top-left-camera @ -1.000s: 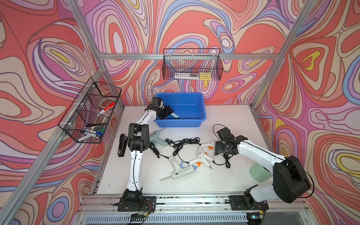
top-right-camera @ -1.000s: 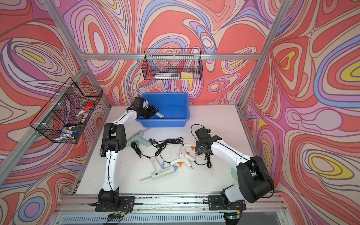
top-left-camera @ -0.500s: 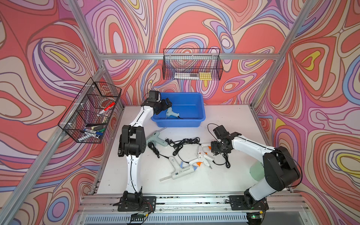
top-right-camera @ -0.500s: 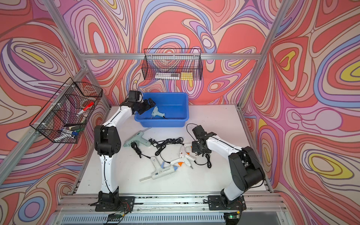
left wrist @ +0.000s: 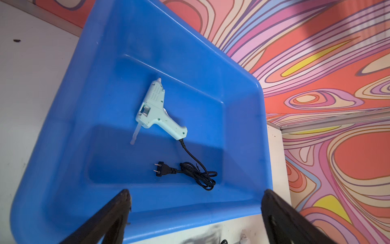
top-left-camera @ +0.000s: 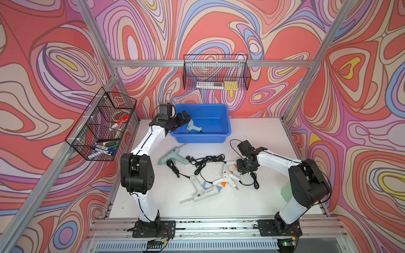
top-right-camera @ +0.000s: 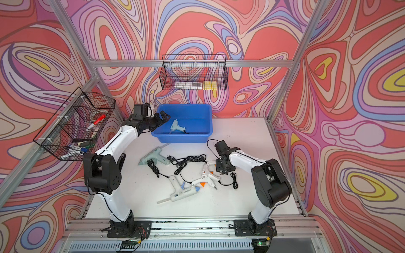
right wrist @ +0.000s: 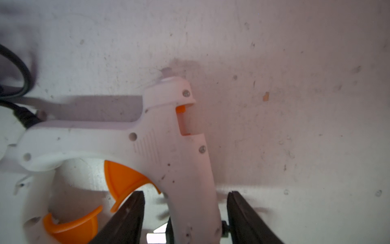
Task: Put the hot melt glue gun into the storage box
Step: Pick up the hot melt adhesive gun from the center of the board.
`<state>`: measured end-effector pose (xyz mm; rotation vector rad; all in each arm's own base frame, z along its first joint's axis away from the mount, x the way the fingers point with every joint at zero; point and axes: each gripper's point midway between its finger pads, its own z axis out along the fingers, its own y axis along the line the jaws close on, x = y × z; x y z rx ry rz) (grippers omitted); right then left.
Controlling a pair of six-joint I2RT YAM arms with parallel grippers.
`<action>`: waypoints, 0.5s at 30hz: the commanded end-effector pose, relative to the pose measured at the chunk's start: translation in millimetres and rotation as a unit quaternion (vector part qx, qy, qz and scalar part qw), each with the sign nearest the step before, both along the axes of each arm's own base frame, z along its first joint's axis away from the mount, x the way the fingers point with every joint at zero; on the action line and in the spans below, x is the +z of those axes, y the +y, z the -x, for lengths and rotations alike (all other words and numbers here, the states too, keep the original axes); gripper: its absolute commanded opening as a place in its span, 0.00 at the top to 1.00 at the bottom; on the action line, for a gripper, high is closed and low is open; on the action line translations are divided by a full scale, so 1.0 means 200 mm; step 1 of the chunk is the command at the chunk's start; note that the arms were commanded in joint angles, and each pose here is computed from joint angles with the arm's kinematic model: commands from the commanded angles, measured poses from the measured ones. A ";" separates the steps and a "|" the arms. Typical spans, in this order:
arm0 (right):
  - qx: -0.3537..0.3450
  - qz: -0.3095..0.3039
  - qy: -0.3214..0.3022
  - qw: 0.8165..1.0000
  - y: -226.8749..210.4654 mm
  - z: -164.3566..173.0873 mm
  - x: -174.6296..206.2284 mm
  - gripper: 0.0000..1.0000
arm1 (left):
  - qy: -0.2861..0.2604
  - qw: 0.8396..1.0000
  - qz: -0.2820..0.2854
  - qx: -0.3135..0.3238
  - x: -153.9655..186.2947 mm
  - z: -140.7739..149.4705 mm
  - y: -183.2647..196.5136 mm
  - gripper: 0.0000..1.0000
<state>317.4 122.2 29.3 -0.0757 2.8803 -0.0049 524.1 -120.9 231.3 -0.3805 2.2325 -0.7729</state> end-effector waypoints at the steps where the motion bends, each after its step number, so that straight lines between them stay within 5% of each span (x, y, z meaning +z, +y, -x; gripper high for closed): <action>1: 0.013 0.008 -0.014 1.000 0.00 -0.06 0.00 0.39 | -0.059 0.997 0.038 -0.022 0.23 0.04 -0.05 0.01; 8: 0.024 -0.001 -0.019 1.000 0.03 -0.09 -0.01 0.52 | -0.079 0.995 0.050 -0.033 0.34 0.14 -0.06 0.01; 15: 0.032 -0.005 -0.033 0.999 0.05 -0.12 0.04 0.76 | -0.093 0.992 0.066 -0.051 0.39 0.24 -0.11 0.01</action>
